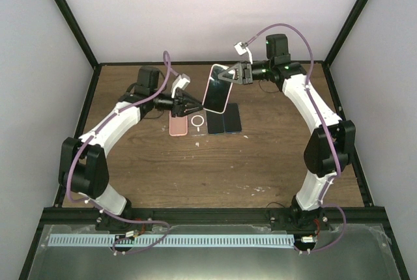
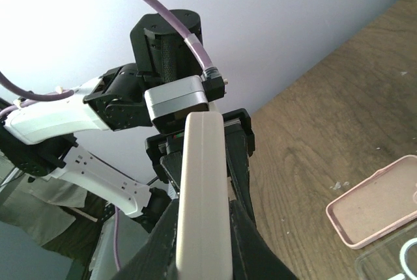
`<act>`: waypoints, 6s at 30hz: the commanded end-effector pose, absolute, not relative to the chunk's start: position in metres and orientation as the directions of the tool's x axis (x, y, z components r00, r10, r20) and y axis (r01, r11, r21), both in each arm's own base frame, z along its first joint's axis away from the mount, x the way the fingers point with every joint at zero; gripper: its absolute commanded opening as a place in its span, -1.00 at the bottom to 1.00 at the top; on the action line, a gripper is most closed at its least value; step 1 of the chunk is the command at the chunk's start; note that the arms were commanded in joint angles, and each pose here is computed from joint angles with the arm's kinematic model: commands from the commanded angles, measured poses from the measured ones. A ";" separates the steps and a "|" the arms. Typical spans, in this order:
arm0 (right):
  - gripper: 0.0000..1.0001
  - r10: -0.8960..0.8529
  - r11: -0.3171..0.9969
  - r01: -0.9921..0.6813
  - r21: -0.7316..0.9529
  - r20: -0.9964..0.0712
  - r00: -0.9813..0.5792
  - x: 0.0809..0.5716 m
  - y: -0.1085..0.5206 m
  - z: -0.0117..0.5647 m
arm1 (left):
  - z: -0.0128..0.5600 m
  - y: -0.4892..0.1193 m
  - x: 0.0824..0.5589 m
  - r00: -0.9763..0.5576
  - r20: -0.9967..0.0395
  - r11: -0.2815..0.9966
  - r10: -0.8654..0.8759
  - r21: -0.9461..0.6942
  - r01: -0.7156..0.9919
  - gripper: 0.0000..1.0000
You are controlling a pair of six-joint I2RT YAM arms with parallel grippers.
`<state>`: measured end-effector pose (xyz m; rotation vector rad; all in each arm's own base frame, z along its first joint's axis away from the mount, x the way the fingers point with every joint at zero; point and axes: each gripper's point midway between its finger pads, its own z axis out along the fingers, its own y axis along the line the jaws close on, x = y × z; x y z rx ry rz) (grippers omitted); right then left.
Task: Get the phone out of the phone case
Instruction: Remove the phone case from the phone.
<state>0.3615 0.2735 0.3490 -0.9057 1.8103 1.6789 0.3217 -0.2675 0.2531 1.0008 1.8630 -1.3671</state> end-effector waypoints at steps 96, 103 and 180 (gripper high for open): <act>-0.99 -0.208 -0.309 -0.751 0.584 -0.812 -0.546 0.296 0.290 0.416 | 0.294 -0.234 0.250 -0.521 -0.852 0.169 0.052 -0.506 0.846 0.00; -0.99 -0.218 -0.325 -0.742 0.586 -0.810 -0.544 0.293 0.291 0.421 | 0.292 -0.249 0.252 -0.526 -0.847 0.170 0.074 -0.509 0.844 -0.03; -0.99 -0.304 -0.398 -0.619 0.677 -0.734 -0.608 0.248 0.318 0.367 | 0.366 -0.299 0.316 -0.450 -0.886 0.103 -0.110 -0.460 0.882 -0.17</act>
